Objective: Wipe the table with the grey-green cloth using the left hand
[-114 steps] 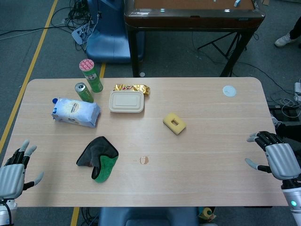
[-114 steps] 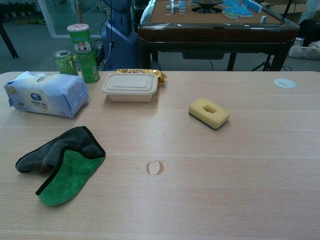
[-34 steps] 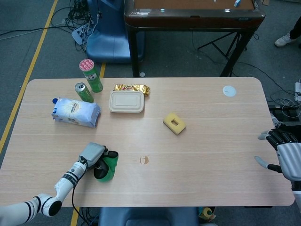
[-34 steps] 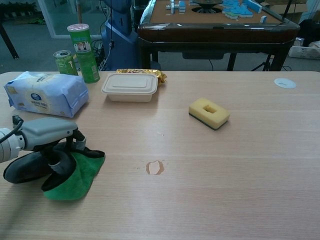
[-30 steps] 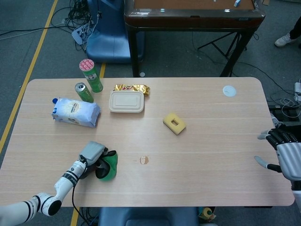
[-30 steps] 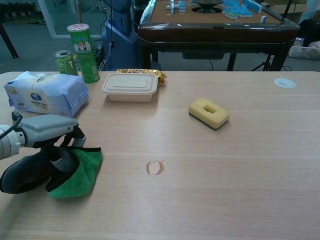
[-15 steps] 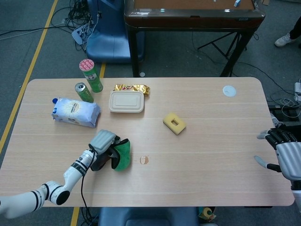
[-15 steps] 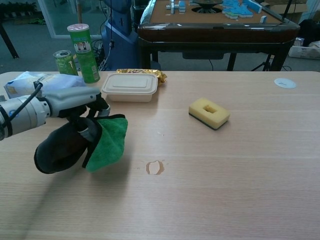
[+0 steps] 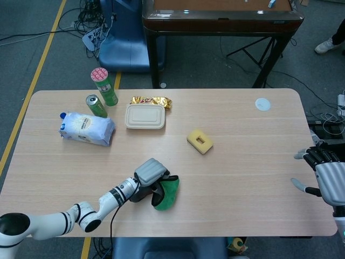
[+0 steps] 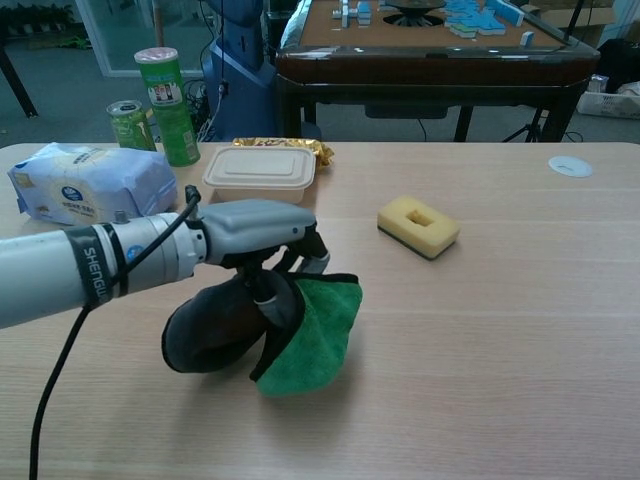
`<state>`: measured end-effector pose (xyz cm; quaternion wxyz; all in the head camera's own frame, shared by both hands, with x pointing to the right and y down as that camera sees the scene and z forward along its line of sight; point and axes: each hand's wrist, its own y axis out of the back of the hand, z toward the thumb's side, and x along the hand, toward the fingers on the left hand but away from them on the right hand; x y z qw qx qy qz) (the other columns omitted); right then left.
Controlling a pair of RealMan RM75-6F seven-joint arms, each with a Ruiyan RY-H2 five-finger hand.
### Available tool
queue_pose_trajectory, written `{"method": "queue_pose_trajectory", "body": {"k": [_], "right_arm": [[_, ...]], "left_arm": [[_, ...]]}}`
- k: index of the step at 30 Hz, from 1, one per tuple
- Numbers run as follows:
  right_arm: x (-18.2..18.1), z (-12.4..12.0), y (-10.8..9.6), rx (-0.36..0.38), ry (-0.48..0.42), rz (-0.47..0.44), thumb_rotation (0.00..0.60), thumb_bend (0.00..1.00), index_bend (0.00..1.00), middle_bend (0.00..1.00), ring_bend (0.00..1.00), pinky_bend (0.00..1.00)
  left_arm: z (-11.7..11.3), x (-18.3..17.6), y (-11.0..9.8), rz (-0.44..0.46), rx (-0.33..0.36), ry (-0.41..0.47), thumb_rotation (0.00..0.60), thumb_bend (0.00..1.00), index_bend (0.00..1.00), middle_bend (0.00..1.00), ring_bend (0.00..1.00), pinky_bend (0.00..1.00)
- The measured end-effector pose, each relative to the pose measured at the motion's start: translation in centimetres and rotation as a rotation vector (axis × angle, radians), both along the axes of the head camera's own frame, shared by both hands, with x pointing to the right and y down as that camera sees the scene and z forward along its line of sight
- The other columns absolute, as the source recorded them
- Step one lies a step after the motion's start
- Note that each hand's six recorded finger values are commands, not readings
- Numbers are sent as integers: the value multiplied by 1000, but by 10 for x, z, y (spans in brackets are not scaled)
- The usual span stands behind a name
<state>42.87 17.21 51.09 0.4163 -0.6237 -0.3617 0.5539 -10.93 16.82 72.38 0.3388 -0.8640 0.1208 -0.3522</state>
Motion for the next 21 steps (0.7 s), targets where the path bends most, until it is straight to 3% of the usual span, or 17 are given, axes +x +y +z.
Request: {"method": "queue_pose_trajectory", "body": {"k": [9,21], "right_arm": [[2,1,-1,-6,4,6,600,238,361,331,221,252],[2,0,-2,-2,6,9,600,237,361,331,221,252]], "left_arm": [[24,26,9,115,86,-81,600,144,667,683,641,890],[43,29,4,182,232,-209,600,144,663,684,639,891]]}}
